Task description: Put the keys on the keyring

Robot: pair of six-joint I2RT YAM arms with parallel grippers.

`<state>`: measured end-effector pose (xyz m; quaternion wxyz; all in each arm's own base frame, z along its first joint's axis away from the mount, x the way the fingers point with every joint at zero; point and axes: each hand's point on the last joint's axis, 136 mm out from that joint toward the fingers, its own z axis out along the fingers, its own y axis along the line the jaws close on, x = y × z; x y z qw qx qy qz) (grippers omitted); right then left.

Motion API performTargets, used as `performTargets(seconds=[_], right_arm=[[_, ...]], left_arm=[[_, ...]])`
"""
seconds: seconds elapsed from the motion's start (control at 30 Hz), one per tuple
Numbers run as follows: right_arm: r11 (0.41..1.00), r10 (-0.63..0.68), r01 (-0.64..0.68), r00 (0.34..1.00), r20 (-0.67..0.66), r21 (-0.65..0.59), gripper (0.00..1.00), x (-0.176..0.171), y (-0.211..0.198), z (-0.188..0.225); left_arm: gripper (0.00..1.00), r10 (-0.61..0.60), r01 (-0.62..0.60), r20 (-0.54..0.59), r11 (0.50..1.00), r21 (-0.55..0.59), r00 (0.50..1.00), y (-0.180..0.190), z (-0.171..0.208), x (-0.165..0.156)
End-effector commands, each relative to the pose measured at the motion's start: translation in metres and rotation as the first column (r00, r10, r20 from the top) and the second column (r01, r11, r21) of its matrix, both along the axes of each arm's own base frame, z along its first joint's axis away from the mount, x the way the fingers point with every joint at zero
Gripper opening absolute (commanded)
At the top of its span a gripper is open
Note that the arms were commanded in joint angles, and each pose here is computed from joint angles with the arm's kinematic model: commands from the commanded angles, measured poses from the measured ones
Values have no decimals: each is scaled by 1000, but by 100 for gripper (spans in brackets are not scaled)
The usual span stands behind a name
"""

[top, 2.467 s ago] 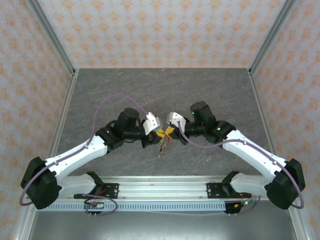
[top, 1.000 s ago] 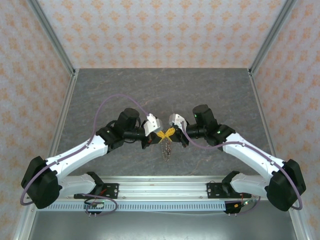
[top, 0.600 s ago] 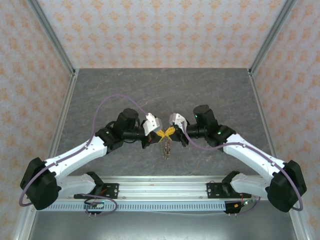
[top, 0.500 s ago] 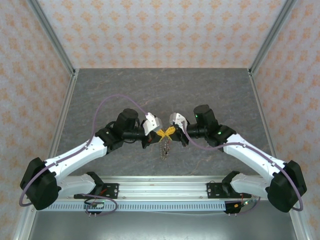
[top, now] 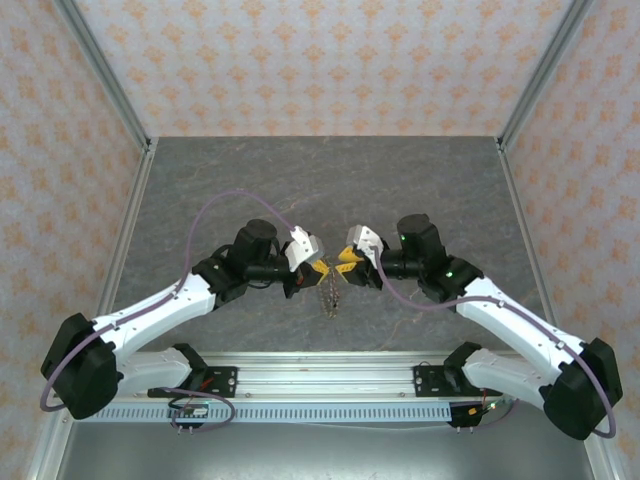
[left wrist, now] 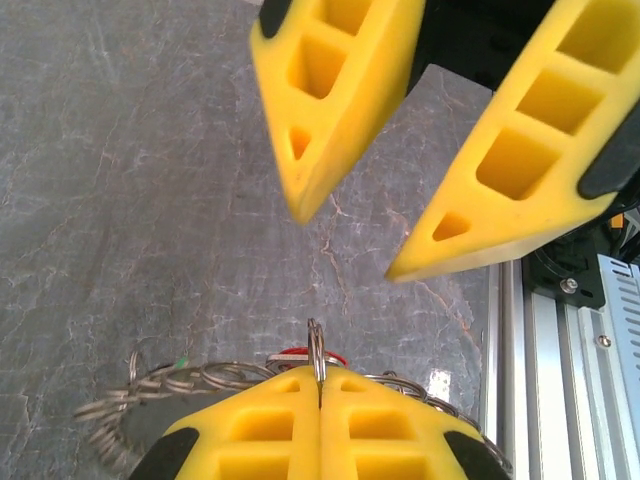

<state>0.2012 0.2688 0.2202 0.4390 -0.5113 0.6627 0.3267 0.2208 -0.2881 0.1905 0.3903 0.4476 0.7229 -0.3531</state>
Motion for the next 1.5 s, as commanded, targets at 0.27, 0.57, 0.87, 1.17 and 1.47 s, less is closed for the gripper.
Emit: performTargets(seconds=[0.27,0.57,0.87,1.17,1.47], right_arm=[[998,64,-64,994,-84,1,17,-7,10,-19],[997,80,-80,990,-116,9,11,0,19,-31],[997,63,-68,985,-158,-31,8,-4,14,-47],[997,66,-72,985,-157,-29,11,-7,12,-44],[995,-87,87,996,-13,-55,15,18,-3,-30]], left_arm=[[0,11,-8,40,997,-71,999,-8,17,10],[0,11,-8,44,997,-81,999,-10,19,11],[0,19,-15,44,997,-80,999,-10,18,12],[0,48,-45,32,997,-69,998,-7,6,15],[0,40,-38,34,997,-61,999,-5,1,11]])
